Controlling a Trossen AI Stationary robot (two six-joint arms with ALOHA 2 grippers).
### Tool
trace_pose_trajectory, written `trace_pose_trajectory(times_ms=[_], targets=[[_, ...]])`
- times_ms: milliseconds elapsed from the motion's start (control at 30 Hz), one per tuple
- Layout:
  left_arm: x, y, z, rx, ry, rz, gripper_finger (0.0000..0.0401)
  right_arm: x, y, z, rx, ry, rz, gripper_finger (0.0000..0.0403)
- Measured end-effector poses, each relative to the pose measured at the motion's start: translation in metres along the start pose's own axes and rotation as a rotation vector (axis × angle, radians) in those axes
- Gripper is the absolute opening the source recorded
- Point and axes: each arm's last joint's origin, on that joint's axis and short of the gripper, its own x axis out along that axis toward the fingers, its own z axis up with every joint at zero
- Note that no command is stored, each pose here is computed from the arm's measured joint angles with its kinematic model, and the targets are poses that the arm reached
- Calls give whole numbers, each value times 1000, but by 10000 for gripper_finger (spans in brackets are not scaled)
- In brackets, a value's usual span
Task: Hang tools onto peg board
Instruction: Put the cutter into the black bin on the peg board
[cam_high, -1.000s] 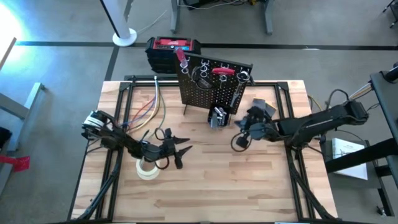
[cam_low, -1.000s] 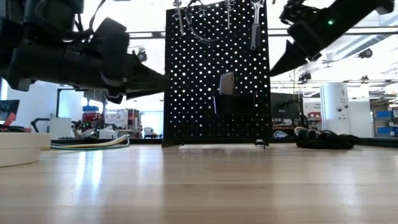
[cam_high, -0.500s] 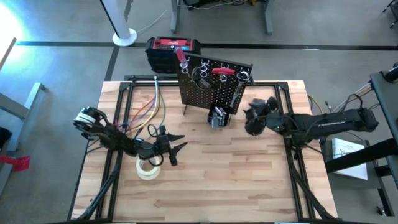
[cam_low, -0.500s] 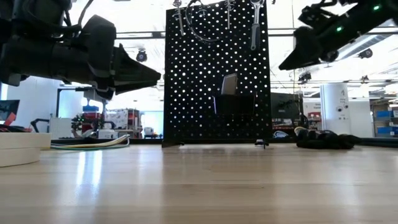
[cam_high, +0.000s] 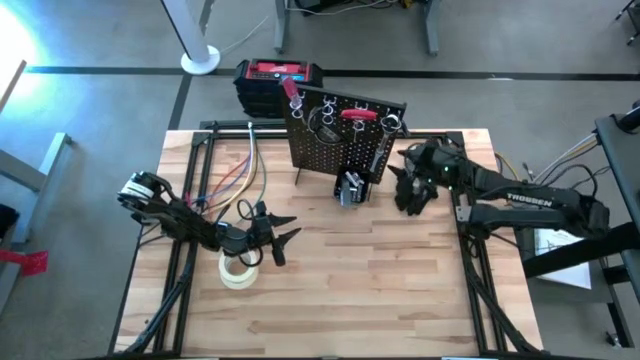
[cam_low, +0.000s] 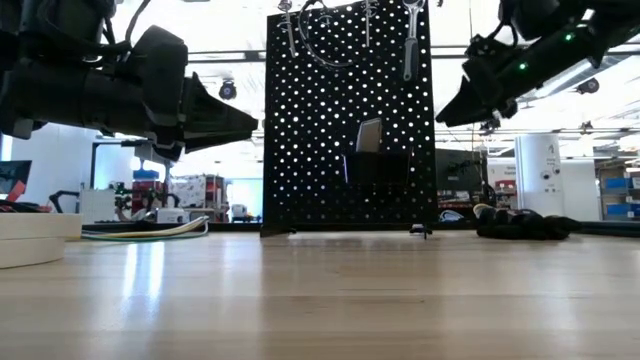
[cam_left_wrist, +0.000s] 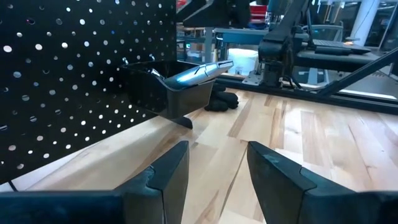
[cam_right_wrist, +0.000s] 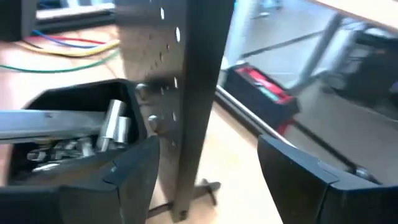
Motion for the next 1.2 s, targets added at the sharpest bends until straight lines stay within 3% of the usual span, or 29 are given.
trace_pose_trajectory(times_ms=[133,300,467,767,1200], targets=[[0,0,0,0,0,1,153,6,-11,4,30,-41,136,244],[1,1,0,3,-1,9,153,19,-16,3,56,-46,197,218],[1,1,0,5,1,9,153,39,-17,-1,29,-16,193,180],[1,3,-2,22,12,59,153,74,-19,11,-28,4,180,71],[1,6,-7,37,43,96,153,91,-32,18,-93,16,223,68]])
